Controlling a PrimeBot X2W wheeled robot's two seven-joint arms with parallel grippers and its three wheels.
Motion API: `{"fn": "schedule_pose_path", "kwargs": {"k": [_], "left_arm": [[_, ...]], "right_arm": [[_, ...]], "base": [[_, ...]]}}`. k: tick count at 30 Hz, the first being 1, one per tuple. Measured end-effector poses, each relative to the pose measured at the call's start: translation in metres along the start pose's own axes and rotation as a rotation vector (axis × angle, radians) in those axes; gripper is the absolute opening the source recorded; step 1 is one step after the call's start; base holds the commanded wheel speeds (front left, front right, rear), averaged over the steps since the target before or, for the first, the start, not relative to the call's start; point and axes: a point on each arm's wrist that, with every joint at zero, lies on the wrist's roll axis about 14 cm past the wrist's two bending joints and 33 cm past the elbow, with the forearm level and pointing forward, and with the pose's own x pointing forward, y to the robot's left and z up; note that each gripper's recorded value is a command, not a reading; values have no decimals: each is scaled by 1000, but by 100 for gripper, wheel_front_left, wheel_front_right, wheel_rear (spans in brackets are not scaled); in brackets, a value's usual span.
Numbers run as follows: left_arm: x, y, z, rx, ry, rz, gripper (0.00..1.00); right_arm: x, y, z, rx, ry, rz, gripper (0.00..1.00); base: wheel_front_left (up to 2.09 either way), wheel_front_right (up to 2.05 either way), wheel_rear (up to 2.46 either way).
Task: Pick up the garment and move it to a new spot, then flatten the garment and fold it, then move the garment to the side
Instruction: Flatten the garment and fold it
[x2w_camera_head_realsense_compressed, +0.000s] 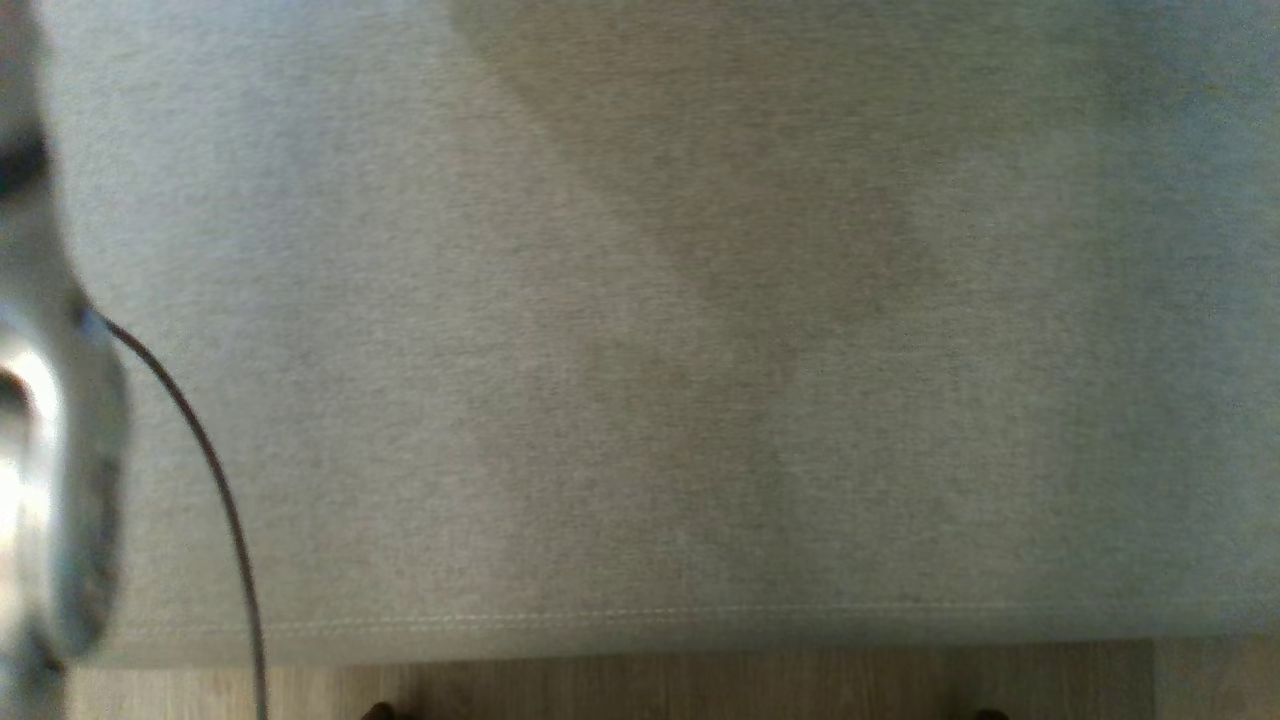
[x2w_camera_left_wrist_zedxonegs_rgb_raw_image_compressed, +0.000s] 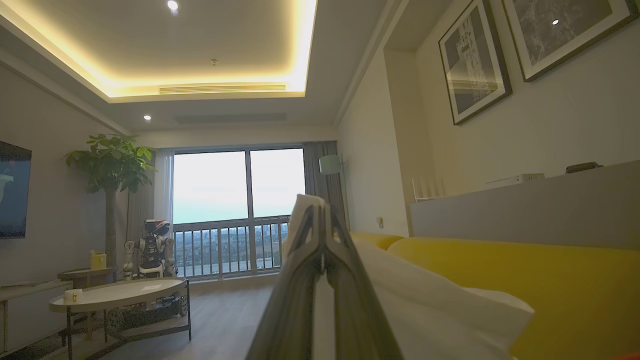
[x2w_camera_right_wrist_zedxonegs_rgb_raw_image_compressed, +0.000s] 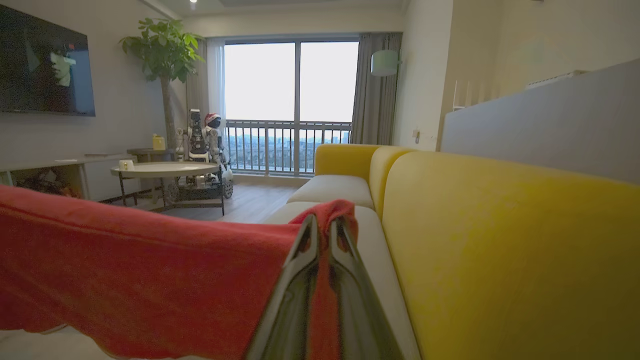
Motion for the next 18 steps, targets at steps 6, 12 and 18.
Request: {"fn": "schedule_pose_path", "kwargs": {"k": [6,12,18], "left_arm": [[-95,-22,-85,-28,282,-60,0],[-200,-32,-119,-31,519,-84,0],[-277,-20,-111,3,661,-86,0]], "right_arm": [[-68,11,-127,30,336,25,0],[-149,21,-183,81,572,30,0],[-198,33,-181,74,684,70,0]], "base": [[0,0,0],[0,0,0],[0,0,0]]}}
